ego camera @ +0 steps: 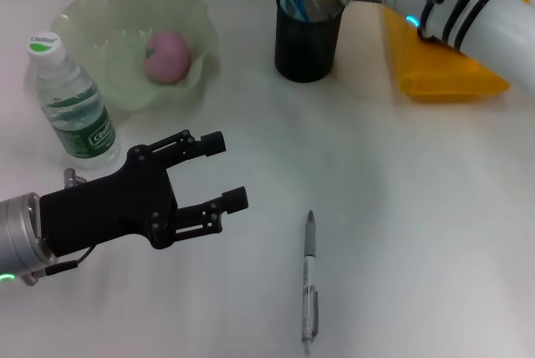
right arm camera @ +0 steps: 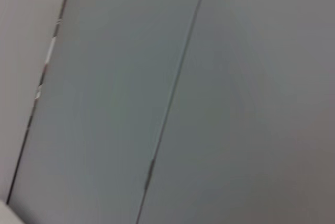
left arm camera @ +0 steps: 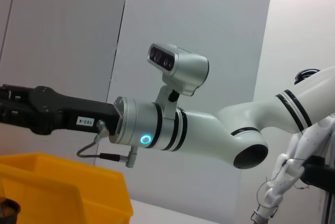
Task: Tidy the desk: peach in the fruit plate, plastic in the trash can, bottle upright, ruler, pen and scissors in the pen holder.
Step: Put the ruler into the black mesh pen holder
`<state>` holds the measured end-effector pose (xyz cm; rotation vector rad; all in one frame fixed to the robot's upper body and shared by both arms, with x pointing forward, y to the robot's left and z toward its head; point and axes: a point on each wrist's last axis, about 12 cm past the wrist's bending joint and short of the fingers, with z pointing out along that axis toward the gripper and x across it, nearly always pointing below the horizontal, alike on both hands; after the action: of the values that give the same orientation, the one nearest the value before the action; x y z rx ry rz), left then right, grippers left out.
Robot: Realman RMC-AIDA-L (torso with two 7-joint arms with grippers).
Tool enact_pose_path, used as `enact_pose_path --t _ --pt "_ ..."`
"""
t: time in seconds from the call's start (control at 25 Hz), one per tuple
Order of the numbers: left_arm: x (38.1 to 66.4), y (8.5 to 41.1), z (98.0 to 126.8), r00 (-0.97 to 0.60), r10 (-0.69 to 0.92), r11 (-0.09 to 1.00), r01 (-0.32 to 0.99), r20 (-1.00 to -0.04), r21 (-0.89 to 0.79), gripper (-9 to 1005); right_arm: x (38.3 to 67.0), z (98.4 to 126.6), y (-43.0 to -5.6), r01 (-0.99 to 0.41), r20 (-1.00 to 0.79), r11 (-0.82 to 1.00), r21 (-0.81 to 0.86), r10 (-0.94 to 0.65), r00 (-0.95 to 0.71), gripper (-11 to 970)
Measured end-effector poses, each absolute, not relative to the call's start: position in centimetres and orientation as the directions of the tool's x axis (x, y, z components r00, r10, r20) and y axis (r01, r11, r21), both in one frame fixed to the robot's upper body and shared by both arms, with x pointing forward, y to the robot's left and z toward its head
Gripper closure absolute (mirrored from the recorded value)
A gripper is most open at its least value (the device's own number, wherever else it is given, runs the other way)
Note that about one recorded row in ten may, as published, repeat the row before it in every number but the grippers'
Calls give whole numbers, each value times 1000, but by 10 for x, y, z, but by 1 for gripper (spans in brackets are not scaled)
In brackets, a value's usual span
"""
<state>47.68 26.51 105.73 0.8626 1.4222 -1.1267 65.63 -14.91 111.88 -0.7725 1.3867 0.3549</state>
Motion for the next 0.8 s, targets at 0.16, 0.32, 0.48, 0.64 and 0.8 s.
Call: enact_pose_path --t 0.16,0.32,0.48,0.64,0.8 --pt "476 265 1057 -156 -75 288 942 -985 -171 196 658 1119 -151 -638 -975 738 -221 -167 144 575" --pt "476 265 1057 -154 -75 287 943 -985 -169 196 659 1120 -151 -637 -977 741 -212 -163 136 575" --pt "476 265 1058 -152 -74 285 944 -986 -167 195 659 1119 -151 -639 -977 739 -214 -166 136 574" --pt "477 264 1059 -148 -73 282 945 -986 -162 195 658 1118 -152 -638 -977 741 -211 -166 131 574" --pt "478 264 1059 -140 -71 281 947 -988 -155 196 658 1117 -153 -636 -978 743 -208 -164 128 574"
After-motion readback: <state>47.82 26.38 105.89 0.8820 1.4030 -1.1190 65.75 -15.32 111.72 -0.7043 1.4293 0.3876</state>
